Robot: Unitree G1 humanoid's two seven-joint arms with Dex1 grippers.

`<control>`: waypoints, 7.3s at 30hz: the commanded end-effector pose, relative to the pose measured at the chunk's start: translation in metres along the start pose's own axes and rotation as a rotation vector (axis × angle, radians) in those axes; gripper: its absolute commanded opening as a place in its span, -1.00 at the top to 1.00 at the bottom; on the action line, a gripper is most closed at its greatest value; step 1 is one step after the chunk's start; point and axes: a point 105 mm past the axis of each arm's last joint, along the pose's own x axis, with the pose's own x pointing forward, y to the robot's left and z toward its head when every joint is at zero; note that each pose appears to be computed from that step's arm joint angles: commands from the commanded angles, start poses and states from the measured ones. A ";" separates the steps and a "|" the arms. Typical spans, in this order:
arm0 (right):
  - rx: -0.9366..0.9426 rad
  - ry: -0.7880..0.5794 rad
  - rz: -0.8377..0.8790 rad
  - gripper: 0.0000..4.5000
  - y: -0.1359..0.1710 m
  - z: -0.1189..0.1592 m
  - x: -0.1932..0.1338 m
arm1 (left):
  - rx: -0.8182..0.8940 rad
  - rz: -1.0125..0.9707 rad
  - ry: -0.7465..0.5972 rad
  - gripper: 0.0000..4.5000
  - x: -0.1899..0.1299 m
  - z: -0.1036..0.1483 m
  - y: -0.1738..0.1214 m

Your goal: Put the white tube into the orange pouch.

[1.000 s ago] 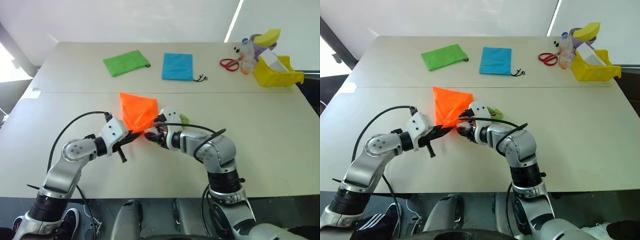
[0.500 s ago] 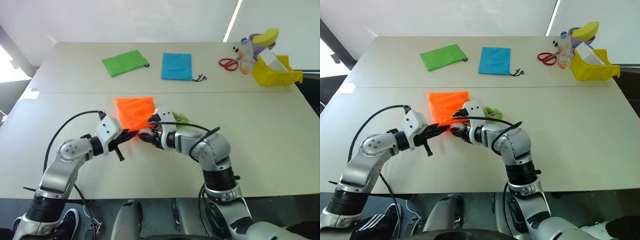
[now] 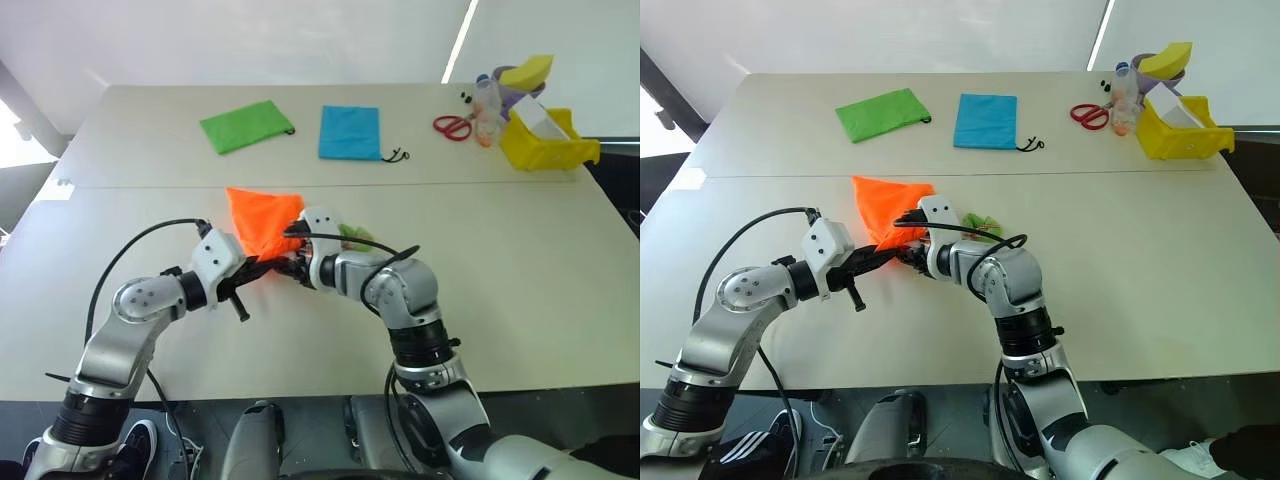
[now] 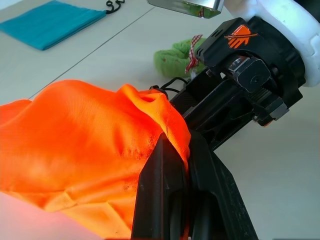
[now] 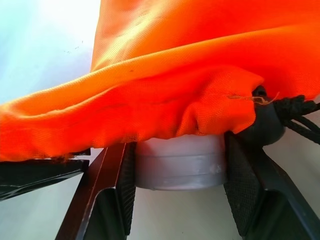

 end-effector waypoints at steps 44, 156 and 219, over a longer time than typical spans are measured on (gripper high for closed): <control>-0.509 -0.037 0.197 -0.99 -0.001 0.003 -0.053 | 0.061 0.000 0.031 1.00 -0.005 -0.009 0.000; -0.647 0.068 0.035 1.00 -0.093 -0.025 -0.134 | -0.051 -0.324 -0.065 -0.49 -0.015 0.035 0.013; -0.741 -0.168 0.455 -0.15 0.007 -0.027 -0.085 | 0.106 -0.021 -0.054 0.97 -0.018 -0.013 0.015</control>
